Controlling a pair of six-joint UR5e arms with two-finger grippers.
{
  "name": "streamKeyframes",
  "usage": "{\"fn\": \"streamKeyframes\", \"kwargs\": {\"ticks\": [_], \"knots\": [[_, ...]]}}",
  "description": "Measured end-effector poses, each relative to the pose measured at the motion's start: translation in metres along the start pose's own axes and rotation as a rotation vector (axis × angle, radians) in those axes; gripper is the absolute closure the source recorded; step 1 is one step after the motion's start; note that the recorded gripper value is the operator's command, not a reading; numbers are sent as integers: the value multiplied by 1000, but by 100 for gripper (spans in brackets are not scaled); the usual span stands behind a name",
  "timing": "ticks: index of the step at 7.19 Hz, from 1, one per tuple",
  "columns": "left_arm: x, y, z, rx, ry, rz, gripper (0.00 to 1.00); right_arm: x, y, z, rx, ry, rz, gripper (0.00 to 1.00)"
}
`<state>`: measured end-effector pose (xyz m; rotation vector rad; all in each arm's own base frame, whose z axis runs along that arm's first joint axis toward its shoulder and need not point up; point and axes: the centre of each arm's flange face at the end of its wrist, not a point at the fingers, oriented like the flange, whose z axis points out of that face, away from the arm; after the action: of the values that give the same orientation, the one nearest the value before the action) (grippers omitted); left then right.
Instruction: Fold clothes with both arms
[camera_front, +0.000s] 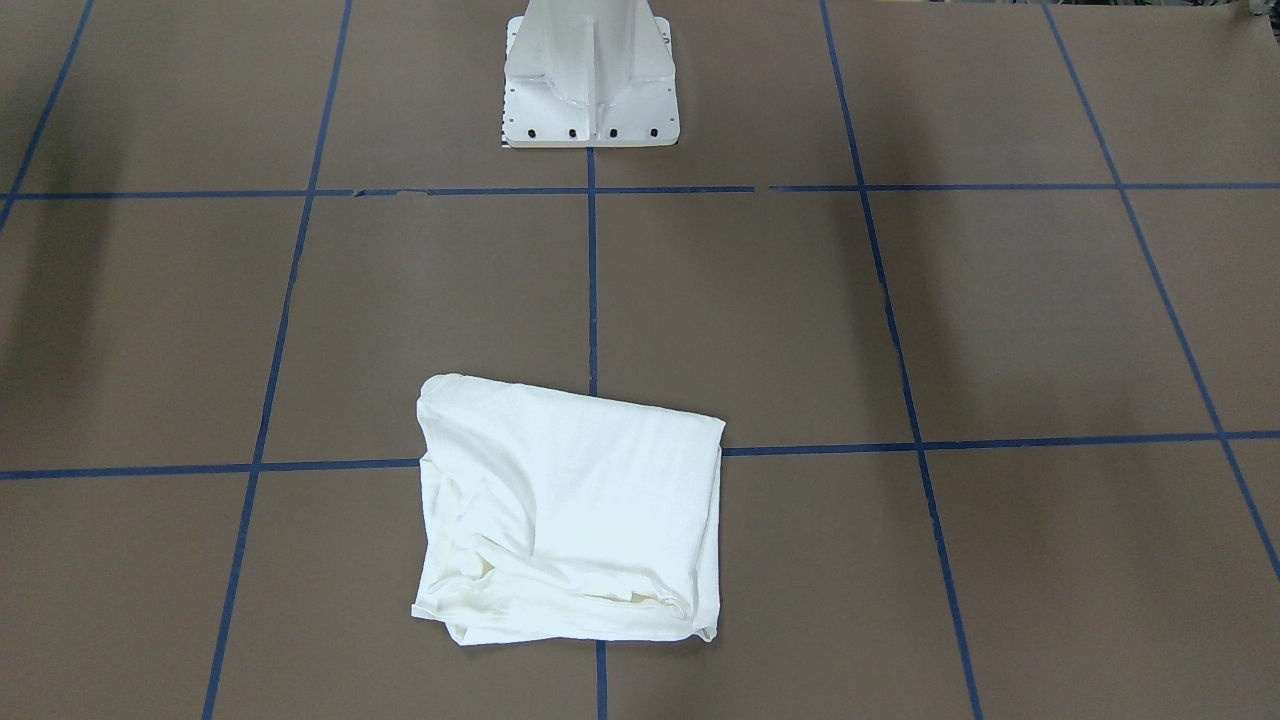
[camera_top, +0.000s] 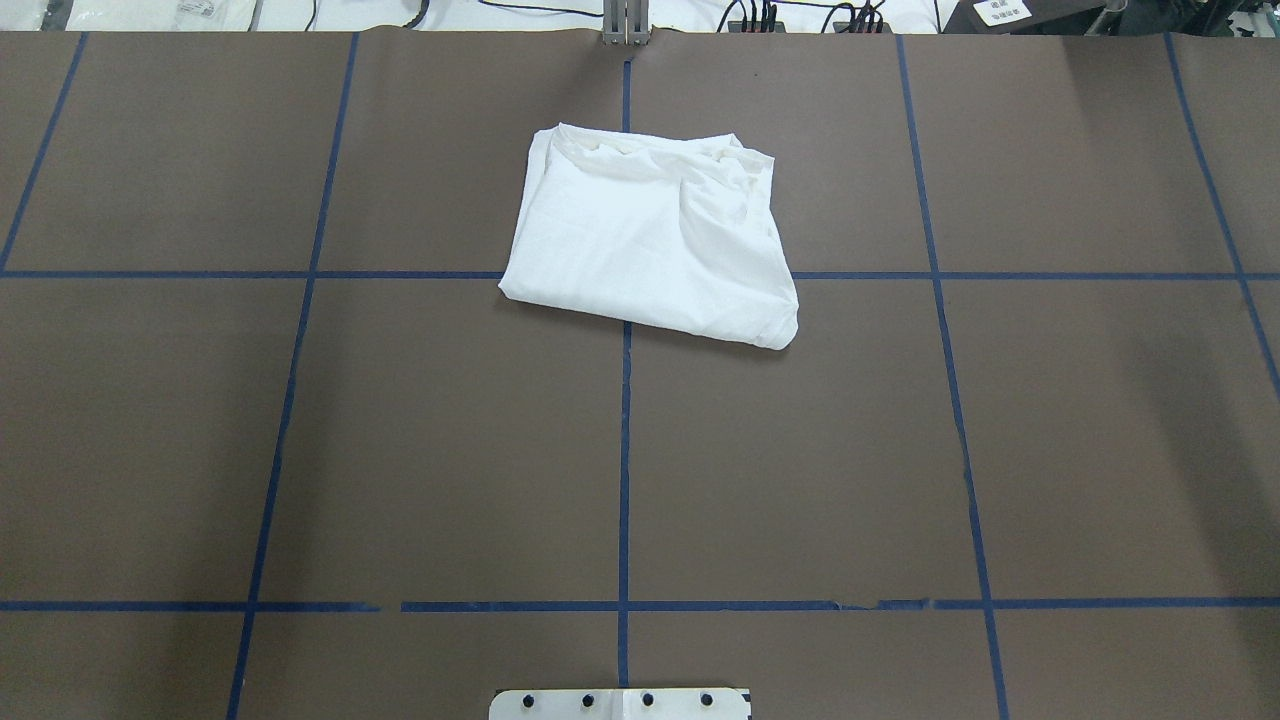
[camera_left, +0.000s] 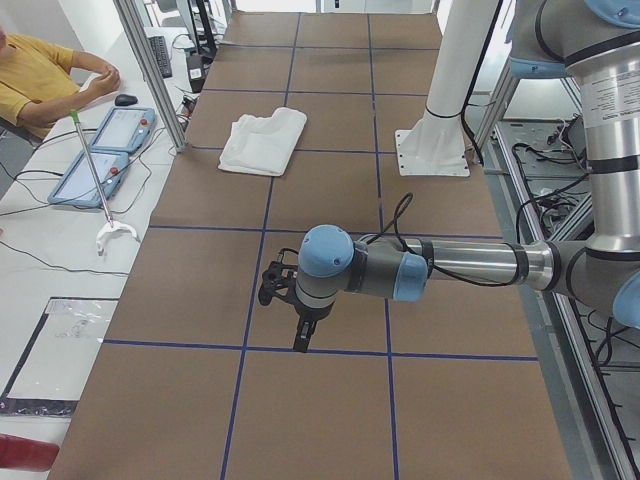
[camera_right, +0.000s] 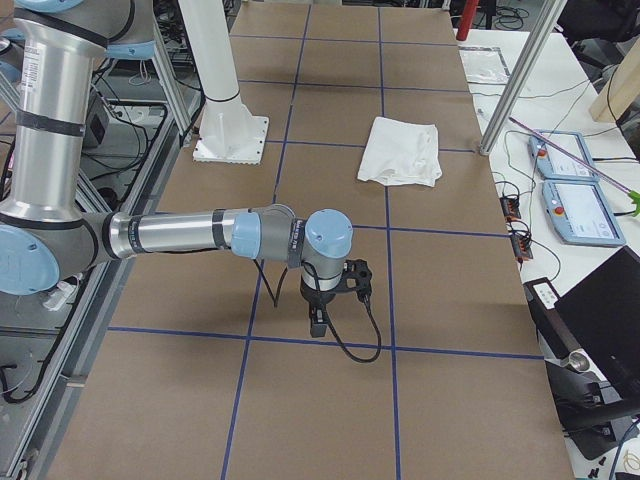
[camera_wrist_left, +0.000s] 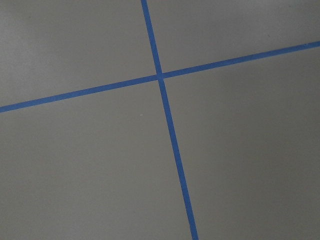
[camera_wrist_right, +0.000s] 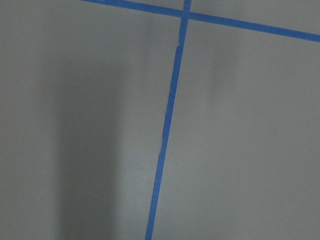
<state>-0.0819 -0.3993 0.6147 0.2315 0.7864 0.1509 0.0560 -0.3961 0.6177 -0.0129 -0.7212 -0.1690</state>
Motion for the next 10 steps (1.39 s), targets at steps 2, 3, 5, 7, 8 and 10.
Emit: {"fn": "streamKeyframes", "kwargs": {"ticks": [2,3,5,7,8,10], "knots": [[1,1,-1,0,-2,1,0,0,0,0,5,0,-4,0],[1,2,-1,0,-2,0,0,-1,0,-1,7,0,-6,0],[0,4,-1,-1,-2,-3,0,-2,-1,-3,11,0,-9,0],[-1,5,1,-5,-3,-8,0,-3,-1,-4,14,0,-11,0],[-2,7,1,-8,-3,-11,0,-4,-1,-5,16,0,-12,0],[-3,12,3,-14,-2,-19,0,-3,-1,-6,20,0,-11,0]]}}
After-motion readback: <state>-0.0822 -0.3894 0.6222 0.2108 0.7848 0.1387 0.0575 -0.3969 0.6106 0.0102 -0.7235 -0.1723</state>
